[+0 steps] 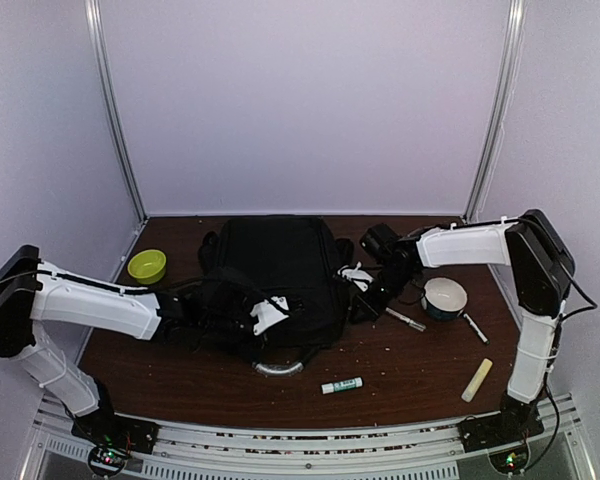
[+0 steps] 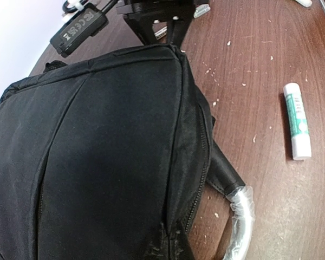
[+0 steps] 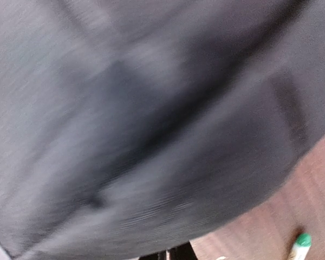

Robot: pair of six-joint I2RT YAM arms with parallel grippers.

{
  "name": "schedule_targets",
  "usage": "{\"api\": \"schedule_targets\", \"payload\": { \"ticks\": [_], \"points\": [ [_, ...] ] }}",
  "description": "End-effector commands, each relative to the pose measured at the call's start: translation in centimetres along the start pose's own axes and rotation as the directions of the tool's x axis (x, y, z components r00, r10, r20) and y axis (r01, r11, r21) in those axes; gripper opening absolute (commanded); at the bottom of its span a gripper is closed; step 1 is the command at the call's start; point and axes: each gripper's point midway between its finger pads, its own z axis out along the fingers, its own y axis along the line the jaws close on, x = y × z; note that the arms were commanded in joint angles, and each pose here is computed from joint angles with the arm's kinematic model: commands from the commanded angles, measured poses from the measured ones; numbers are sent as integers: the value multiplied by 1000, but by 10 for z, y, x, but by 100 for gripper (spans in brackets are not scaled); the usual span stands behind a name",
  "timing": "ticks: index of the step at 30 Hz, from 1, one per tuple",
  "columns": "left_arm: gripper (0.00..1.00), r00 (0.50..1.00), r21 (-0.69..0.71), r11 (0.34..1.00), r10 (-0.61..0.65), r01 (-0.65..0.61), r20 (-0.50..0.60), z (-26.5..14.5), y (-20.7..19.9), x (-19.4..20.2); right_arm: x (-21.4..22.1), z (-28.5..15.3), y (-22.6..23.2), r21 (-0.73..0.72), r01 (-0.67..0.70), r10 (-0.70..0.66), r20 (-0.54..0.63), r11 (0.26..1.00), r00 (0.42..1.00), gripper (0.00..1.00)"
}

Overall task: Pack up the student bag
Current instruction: Zip the student bag into the largest pocket of the bag.

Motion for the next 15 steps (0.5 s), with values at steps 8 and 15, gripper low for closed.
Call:
{"api": "schedule_targets", "payload": {
  "ticks": [8, 15],
  "points": [
    [0, 1000, 6, 1000, -1, 1, 11, -16, -3, 3, -25, -4, -58, 137, -69, 70, -4, 988, 998, 0],
    [0, 1000, 4, 1000, -5, 5, 13, -16, -3, 2, -26, 0, -70, 147, -100, 101, -2, 984, 995, 0]
  ]
}}
